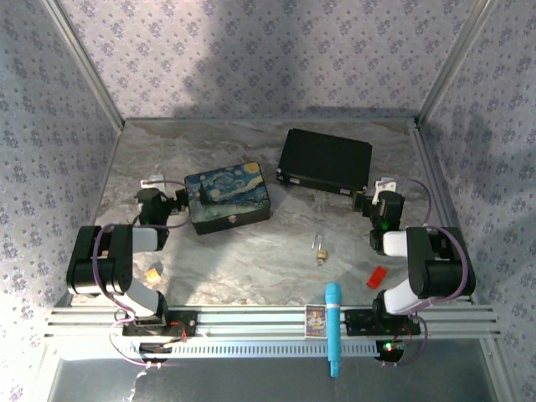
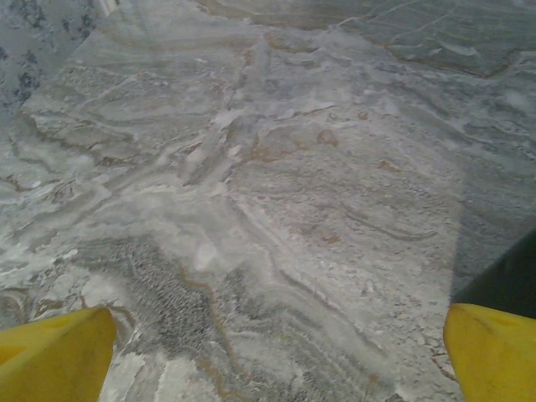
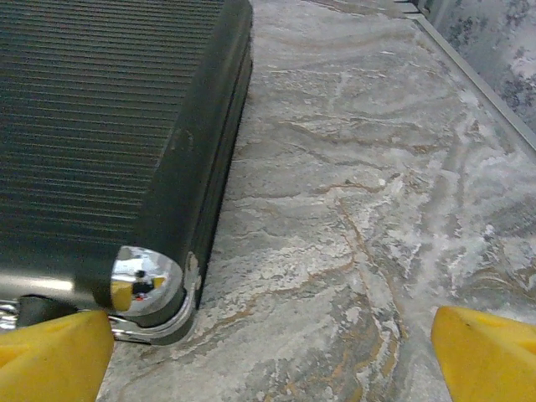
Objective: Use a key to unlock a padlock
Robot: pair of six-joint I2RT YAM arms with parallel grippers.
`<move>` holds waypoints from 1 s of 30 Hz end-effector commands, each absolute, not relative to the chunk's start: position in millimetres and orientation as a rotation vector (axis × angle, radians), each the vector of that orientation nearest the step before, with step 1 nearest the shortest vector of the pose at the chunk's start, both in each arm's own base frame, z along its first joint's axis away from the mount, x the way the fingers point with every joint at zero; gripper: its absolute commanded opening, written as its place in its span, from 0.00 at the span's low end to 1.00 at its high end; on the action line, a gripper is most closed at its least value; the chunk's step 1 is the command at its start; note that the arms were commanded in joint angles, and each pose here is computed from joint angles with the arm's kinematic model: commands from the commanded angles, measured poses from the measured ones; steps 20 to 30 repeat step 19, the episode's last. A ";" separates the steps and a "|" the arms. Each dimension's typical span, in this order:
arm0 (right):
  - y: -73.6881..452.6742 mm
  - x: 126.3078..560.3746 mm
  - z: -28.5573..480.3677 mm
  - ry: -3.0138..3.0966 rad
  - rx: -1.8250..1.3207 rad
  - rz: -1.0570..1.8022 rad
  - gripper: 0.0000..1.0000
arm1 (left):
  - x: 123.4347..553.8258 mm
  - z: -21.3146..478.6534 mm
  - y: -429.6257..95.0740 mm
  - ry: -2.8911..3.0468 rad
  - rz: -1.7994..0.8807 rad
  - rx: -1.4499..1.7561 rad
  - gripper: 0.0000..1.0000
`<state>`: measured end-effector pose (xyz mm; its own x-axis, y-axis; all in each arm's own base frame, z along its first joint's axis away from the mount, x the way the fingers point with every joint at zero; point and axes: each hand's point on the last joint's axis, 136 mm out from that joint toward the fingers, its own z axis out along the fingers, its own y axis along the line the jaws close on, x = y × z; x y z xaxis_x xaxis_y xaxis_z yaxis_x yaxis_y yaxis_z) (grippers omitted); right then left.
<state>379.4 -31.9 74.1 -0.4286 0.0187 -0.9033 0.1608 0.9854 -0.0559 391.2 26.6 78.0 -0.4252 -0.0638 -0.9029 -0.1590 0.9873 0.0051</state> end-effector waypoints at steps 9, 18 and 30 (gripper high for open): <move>-29.3 388.0 83.2 1.977 0.096 -0.158 0.99 | 397.7 88.5 13.8 1.963 0.055 -0.071 1.00; -25.6 389.6 82.8 1.984 0.071 -0.133 0.99 | 397.8 89.0 14.2 1.961 0.056 -0.075 1.00; -24.0 390.1 82.5 1.990 0.061 -0.119 0.99 | 397.8 88.9 14.1 1.962 0.055 -0.074 1.00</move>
